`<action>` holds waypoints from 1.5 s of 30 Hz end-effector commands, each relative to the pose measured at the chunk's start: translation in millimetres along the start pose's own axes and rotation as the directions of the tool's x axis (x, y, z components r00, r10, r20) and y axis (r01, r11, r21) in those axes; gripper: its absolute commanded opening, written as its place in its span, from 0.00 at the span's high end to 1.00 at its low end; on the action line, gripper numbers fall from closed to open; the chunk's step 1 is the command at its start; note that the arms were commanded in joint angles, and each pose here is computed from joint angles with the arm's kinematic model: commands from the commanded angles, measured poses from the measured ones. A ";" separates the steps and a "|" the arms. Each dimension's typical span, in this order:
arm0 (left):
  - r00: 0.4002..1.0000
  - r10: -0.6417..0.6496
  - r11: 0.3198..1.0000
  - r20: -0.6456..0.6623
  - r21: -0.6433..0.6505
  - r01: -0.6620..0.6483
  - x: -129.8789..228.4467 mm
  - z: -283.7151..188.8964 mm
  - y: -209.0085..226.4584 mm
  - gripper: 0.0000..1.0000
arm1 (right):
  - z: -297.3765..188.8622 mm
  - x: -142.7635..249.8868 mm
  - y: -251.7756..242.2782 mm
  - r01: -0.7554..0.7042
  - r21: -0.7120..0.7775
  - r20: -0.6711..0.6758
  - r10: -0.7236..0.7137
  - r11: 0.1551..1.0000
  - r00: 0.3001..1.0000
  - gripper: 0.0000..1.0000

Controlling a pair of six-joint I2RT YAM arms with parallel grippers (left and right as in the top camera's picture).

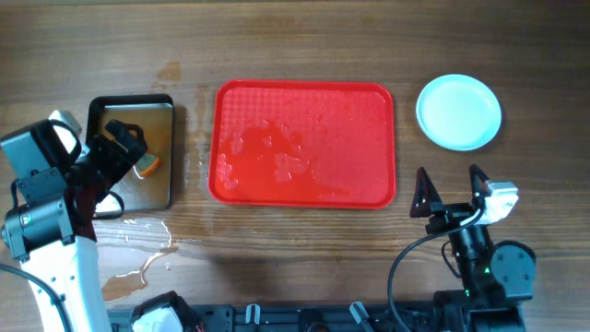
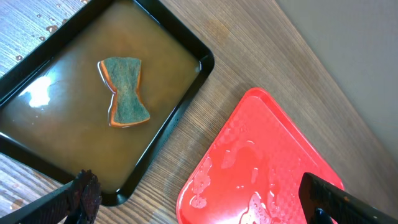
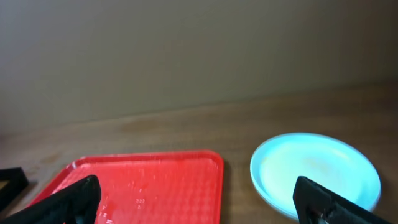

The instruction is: Clean dirty plates on tray and stack at the side

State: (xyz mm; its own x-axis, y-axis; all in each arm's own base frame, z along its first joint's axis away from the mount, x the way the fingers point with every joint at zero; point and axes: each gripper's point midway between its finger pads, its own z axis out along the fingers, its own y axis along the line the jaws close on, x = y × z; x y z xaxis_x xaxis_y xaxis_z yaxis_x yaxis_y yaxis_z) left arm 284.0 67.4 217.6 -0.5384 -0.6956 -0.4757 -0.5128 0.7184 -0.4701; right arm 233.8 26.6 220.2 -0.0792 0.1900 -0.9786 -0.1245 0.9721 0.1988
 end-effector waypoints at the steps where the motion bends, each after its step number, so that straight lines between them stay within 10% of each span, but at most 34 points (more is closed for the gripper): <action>1: 1.000 0.001 1.000 -0.003 0.014 -0.001 -0.2 -0.5 -2.4 0.00 | 1.7 5.9 -0.6 0.056 -0.017 0.053 -0.055 0.998 0.997 0.00; 45: 1.000 0.005 1.000 -0.021 0.030 -0.004 4.1 -0.3 -6.0 0.00 | 12.2 38.4 -29.7 0.190 0.064 0.058 -0.194 0.980 0.979 0.00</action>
State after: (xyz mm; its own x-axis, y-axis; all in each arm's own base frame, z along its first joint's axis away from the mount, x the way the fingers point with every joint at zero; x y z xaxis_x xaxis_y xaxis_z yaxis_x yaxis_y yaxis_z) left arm 283.7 67.3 217.4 -0.5390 -0.6959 -0.4745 -0.5135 0.7181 -0.4698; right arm 247.0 4.7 174.4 -0.0052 0.0207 -0.9998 -0.0601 0.9980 0.0209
